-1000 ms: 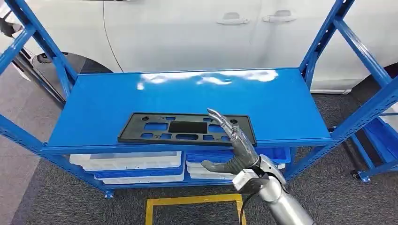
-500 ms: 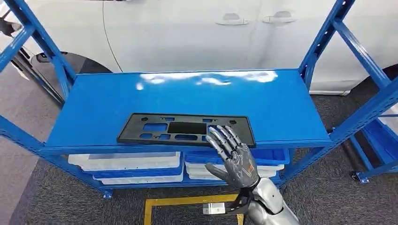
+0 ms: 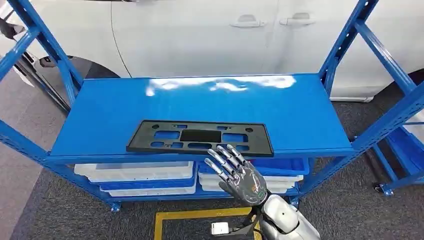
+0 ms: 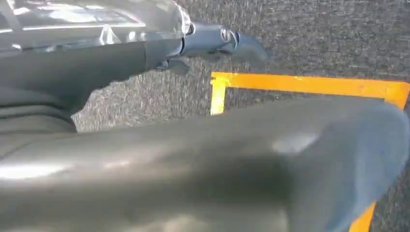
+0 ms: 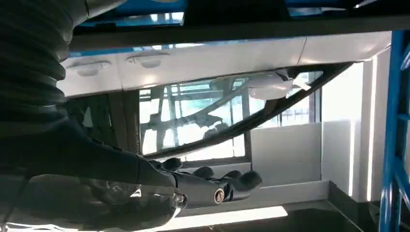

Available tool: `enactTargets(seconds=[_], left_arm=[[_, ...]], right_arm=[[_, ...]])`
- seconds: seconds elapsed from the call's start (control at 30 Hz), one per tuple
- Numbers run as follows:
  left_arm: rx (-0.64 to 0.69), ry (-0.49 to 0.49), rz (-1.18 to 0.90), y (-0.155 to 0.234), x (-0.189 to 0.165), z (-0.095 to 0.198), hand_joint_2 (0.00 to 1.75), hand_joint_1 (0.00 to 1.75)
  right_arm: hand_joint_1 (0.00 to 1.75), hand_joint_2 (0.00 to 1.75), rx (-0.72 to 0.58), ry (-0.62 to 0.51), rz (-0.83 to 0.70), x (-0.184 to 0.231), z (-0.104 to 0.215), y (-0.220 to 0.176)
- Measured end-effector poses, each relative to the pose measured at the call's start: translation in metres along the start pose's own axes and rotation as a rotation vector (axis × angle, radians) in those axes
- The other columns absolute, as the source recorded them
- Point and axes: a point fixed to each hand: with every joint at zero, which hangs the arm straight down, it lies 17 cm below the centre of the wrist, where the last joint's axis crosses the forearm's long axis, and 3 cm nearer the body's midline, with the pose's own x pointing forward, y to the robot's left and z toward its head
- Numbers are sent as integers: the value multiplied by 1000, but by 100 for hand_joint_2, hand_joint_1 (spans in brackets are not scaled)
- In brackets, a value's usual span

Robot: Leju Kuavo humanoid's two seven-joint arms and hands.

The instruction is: Take the parts from the cabinet and place them on the table.

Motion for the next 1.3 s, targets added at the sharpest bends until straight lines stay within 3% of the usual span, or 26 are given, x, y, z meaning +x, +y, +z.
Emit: enactTargets(seconds=[0.1,0.17,0.43,0.5,0.57,0.67,0.87,1.3], left_arm=[[3,-6,-5,2,1,0,0,0],[0,-10,-12,2,2,0,0,0],[0,-11,-14,2,1,0,0,0],[2,-9,-23,3,0,0,0,0],[2,-10,-48,1,5,-2,0,0],[-9,-6,-60,-5,4,-1,0,0],[-17,-13,-69,-7,11,-3,0,0],[-20,-14,-60,-11,12,-3,0,0]], right_arm=[[0,175,22,2,65,0,-6,5],[0,175,9,81,93,-17,-18,3],[0,175,3,131,106,-24,-26,3],[0,175,7,193,107,-25,-36,10],[0,175,31,24,136,10,-70,27],[0,175,52,-49,151,15,-85,37],[0,175,124,-78,157,18,-97,63],[0,175,189,-131,202,14,-131,80]])
